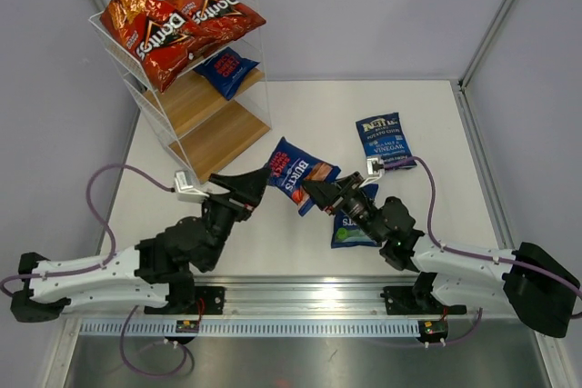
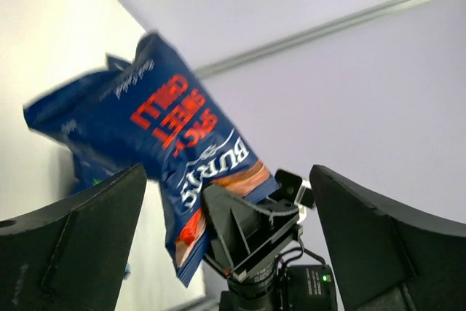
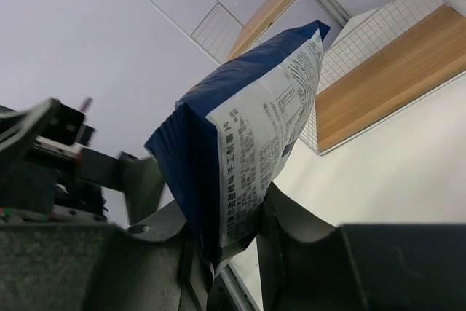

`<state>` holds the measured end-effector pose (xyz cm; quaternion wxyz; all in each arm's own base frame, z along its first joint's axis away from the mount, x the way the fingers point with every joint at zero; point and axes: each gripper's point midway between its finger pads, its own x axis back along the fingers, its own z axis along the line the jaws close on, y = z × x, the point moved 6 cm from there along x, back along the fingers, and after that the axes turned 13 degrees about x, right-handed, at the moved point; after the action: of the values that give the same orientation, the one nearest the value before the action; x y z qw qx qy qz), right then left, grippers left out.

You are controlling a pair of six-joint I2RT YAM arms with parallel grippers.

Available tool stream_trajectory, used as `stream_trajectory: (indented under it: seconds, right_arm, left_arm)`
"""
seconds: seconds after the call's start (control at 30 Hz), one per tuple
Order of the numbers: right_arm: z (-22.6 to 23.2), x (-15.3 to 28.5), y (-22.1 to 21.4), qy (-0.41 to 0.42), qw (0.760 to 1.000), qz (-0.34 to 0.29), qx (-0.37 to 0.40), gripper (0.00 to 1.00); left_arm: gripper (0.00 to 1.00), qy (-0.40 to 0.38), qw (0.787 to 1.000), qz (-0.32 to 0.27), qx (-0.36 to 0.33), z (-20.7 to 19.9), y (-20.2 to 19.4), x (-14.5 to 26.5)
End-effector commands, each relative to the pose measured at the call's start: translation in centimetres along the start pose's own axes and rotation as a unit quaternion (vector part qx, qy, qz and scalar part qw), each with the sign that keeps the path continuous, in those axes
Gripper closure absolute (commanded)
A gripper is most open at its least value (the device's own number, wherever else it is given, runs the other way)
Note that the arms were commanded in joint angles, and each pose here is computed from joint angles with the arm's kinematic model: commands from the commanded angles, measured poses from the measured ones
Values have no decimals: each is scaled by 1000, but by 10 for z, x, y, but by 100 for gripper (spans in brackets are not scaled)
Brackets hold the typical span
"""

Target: Place and organize the chips bags onto the shelf

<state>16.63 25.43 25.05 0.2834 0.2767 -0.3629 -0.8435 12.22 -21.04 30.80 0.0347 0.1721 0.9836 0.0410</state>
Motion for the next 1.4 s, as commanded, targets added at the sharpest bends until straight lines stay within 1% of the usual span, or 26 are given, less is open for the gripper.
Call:
stream_trajectory:
  seconds: [0.0,0.03,0.1,0.13,0.17,0.2,0.23,0.27,0.3,0.33,0.37,0.43,0.47,0.5,0.53,0.57,0.6,0.63,0.7,0.73,0.77,0.8,0.87,1.03,1.2,1.37]
  right_arm:
    - [22,-19,25,45,997,-51,22,77]
    - [25,-29,25,50,997,-50,36,76]
    - [35,-44,34,65,995,-67,40,76]
    - [37,-50,35,70,994,-73,42,76]
    - [35,-59,30,69,994,-70,45,76]
    - [45,-71,38,81,992,-82,43,76]
    - [41,-82,29,79,993,-73,44,76]
    - [43,-90,33,88,992,-84,44,76]
    - [55,-104,43,110,988,-99,39,76]
    - [49,-118,33,108,990,-87,39,76]
    - [58,-133,46,125,986,-106,36,76]
    - [51,-155,36,122,987,-99,29,76]
    - [51,-164,37,123,986,-105,30,76]
    - [56,-178,49,126,984,-125,28,77]
    - [47,-189,38,114,986,-118,30,77]
    - [53,-205,49,116,984,-130,34,77]
    - [52,-214,49,111,985,-128,34,77]
    - [43,-227,34,101,988,-113,36,77]
    - [51,-250,40,110,986,-123,26,77]
    - [37,-261,19,93,991,-98,24,77]
    - [44,-271,26,100,989,-110,13,77]
    - [34,-278,8,90,991,-97,6,77]
    - [29,-288,5,75,992,-101,-15,77]
    - [9,-305,-28,57,995,-77,-33,77]
    - [19,-322,-37,37,997,-67,-15,75]
    - [22,-331,-38,-10,998,-61,-14,71]
  left_arm:
    - [1,53,987,-74,-133,-16,47,9]
    - [1,83,976,-69,-188,-5,57,15]
    - [1,85,971,-50,-219,-22,71,24]
    - [1,96,961,-34,-258,-20,79,31]
    - [1,90,960,-20,-264,-39,89,37]
    - [1,98,958,-15,-270,-42,96,42]
    - [1,126,940,-4,-317,-33,106,49]
    - [1,126,931,10,-343,-38,112,54]
    - [1,131,925,12,-357,-48,125,60]
    - [1,135,921,13,-365,-53,130,62]
    - [1,136,917,12,-376,-58,136,65]
    - [1,127,915,16,-382,-71,148,71]
    - [1,120,910,21,-397,-74,153,73]
    - [1,110,913,19,-393,-79,157,74]
    - [1,103,913,17,-394,-81,160,76]
    - [1,92,911,17,-401,-82,168,79]
    - [1,82,916,12,-392,-86,171,80]
    - [1,78,915,9,-396,-84,173,81]
    - [1,61,919,-5,-388,-86,185,85]
    - [1,61,915,-10,-399,-83,187,85]
    - [1,54,920,-16,-389,-83,193,89]
    - [1,53,920,-18,-388,-83,195,89]
    - [1,53,919,-23,-389,-81,199,91]
    - [1,56,917,-33,-394,-77,205,93]
    - [1,66,908,-50,-410,-71,203,89]
    - [1,60,912,-56,-401,-67,202,88]
